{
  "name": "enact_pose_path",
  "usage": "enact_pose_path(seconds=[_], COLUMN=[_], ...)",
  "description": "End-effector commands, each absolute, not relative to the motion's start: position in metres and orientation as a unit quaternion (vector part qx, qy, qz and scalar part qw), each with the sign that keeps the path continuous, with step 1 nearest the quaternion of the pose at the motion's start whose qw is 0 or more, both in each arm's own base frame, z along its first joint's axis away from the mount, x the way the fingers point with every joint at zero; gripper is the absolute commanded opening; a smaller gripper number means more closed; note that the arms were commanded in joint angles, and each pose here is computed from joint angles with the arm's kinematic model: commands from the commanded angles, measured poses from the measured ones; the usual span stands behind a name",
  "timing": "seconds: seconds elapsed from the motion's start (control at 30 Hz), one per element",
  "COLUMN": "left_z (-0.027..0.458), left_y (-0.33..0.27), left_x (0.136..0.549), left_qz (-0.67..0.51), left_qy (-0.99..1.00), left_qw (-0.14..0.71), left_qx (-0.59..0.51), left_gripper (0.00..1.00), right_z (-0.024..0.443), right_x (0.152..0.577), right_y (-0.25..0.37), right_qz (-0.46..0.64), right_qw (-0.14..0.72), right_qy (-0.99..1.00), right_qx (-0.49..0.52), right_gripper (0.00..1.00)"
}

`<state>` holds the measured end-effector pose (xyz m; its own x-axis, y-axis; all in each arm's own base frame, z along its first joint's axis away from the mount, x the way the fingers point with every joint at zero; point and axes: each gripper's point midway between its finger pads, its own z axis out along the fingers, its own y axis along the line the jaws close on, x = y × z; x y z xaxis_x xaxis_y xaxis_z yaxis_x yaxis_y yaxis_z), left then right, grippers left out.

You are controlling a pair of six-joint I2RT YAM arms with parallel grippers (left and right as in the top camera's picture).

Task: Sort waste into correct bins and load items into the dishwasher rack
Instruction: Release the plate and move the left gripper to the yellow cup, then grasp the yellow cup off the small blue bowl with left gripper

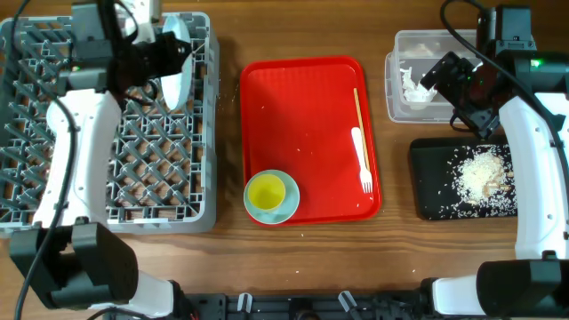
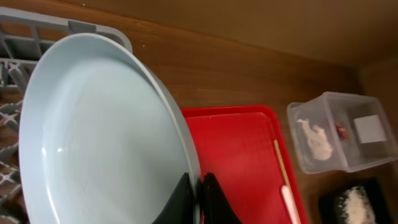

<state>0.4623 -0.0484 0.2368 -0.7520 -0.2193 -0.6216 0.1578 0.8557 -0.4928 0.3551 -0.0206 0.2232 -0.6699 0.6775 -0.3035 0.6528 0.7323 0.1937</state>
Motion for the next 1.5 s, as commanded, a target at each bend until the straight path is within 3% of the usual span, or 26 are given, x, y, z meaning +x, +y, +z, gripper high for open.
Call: enact_pose_path(seconds=[0.0,0.07,0.1,0.13,0.2,0.27,0.43,0.53,0.7,0.73,0.77,0.8,0.83,0.97,1.03,1.07,1.27,1.47], left_z=[0.254,0.253,0.252,0.252,0.251,0.250,0.256,0.288,0.342,0.348,0.351,0.350,0.350,0.327,0.300,0.279,0.170,0.093], left_y=[-0.034,-0.021,-0.015,-0.010,0.002,0.014,0.048,0.045,0.003,-0.013,-0.032,-0.047,-0.065,-0.137,-0.165,-0.173,-0.210,-0.233], left_x=[0.458,0.457,0.456,0.456,0.456,0.456,0.445,0.427,0.375,0.357,0.339,0.324,0.310,0.262,0.244,0.240,0.234,0.226], left_qz=[-0.308,-0.304,-0.301,-0.299,-0.295,-0.290,-0.250,-0.237,-0.259,-0.267,-0.276,-0.284,-0.293,-0.325,-0.313,-0.289,-0.142,-0.064], left_qy=[0.882,0.883,0.883,0.883,0.883,0.882,0.884,0.876,0.863,0.867,0.872,0.878,0.884,0.909,0.927,0.941,0.987,0.997], left_qw=[0.354,0.354,0.353,0.354,0.356,0.357,0.365,0.391,0.412,0.403,0.389,0.373,0.357,0.261,0.202,0.172,0.069,-0.024], left_qx=[-0.041,-0.056,-0.064,-0.069,-0.082,-0.105,-0.152,-0.152,-0.138,-0.125,-0.109,-0.095,-0.076,0.021,0.049,0.041,0.033,0.022], left_gripper=[0.04,0.04,0.09,0.19,0.54,0.60,0.57,0.30,0.35,0.42,0.64,0.75,0.99,0.99,0.84,0.69,0.62,0.56], right_z=[0.238,0.238,0.238,0.238,0.238,0.238,0.238,0.238,0.238,0.238,0.238,0.238,0.238,0.238,0.238,0.238,0.238,0.238], right_x=[0.356,0.356,0.356,0.356,0.356,0.356,0.356,0.356,0.356,0.356,0.356,0.356,0.356,0.356,0.356,0.356,0.356,0.356], right_y=[-0.025,-0.025,-0.026,-0.025,-0.025,-0.025,-0.025,-0.026,-0.026,-0.025,-0.025,-0.025,-0.025,-0.025,-0.025,-0.025,-0.026,-0.025], right_qz=[0.032,0.032,0.032,0.032,0.032,0.032,0.032,0.032,0.032,0.032,0.032,0.032,0.032,0.032,0.032,0.032,0.032,0.032], right_qw=[0.205,0.205,0.205,0.205,0.205,0.205,0.205,0.205,0.205,0.205,0.205,0.205,0.205,0.205,0.205,0.205,0.205,0.205], right_qy=[0.904,0.904,0.904,0.904,0.904,0.904,0.904,0.904,0.904,0.904,0.904,0.904,0.904,0.904,0.904,0.904,0.904,0.904], right_qx=[0.373,0.373,0.373,0.373,0.373,0.373,0.373,0.373,0.373,0.373,0.373,0.373,0.373,0.373,0.373,0.373,0.373,0.373], right_gripper=[1.00,1.00,1.00,1.00,1.00,1.00,1.00,1.00,1.00,1.00,1.00,1.00,1.00,1.00,1.00,1.00,1.00,1.00])
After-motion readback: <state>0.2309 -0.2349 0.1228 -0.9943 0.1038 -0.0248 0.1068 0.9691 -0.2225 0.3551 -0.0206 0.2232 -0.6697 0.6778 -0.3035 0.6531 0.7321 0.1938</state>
